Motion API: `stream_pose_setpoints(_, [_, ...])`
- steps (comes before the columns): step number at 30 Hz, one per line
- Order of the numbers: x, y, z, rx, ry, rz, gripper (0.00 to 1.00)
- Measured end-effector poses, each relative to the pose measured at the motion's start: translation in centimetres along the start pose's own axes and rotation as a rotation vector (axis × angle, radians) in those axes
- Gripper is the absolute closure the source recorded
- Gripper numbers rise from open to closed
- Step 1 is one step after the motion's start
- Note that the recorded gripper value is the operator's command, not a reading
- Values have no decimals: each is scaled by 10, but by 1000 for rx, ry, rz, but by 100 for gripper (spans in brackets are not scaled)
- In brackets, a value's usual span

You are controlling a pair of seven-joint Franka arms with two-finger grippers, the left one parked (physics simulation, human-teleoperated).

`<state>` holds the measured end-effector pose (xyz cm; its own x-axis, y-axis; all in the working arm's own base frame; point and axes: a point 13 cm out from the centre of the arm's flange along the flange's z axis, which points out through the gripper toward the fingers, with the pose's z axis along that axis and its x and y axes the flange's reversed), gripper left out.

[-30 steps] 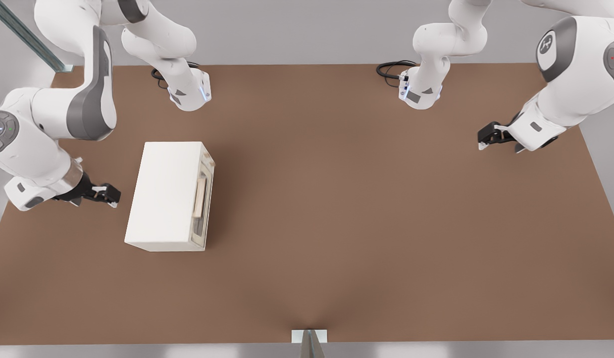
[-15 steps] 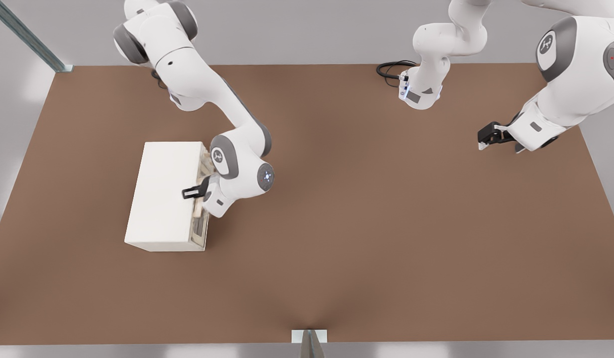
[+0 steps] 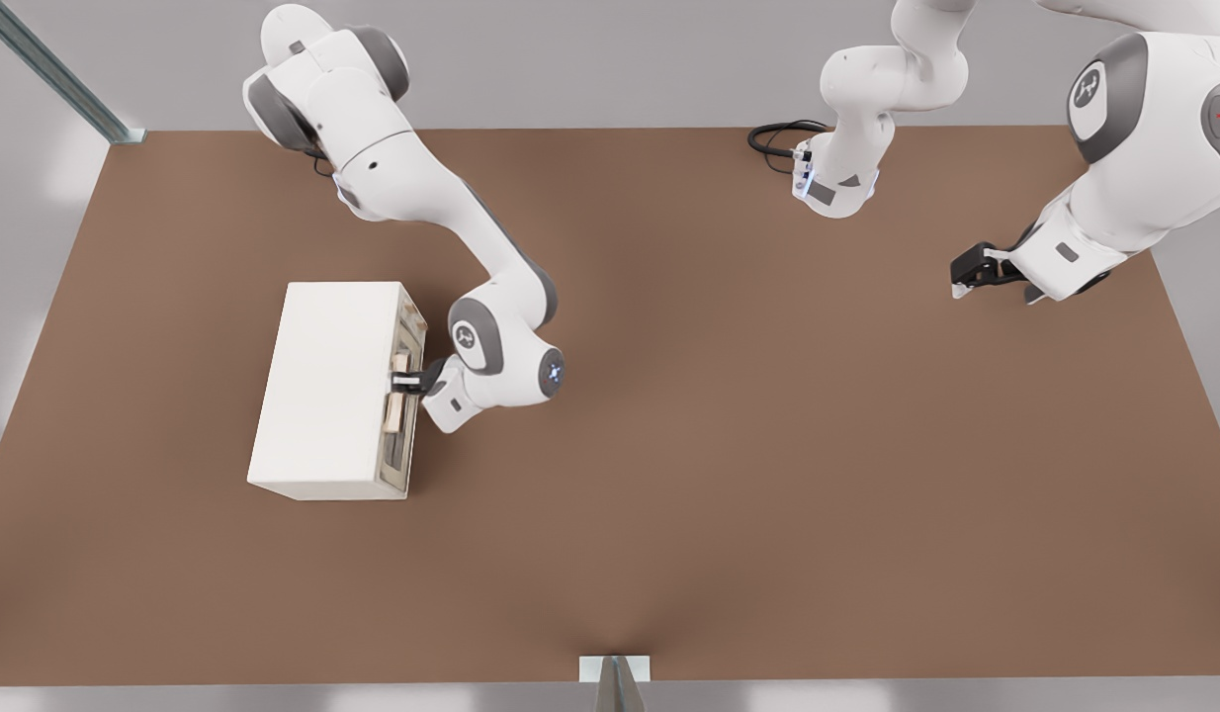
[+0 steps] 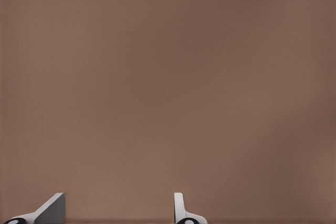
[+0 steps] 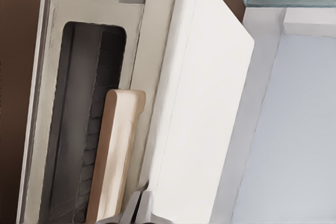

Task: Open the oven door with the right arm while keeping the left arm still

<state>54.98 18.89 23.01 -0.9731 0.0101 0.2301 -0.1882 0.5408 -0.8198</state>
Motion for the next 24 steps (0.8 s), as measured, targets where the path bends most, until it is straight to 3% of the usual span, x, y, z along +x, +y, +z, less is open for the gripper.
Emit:
stream_pose_setpoints(17, [-3,19,7,7,-3,169,79])
stream_pose_setpoints(22, [12,113,-114,-206,-95,203,76])
stream_pose_setpoints(23, [14,116,-128,-267,-82,222,0])
stream_pose_setpoints(24, [6,99,-132,-328,-54,252,0])
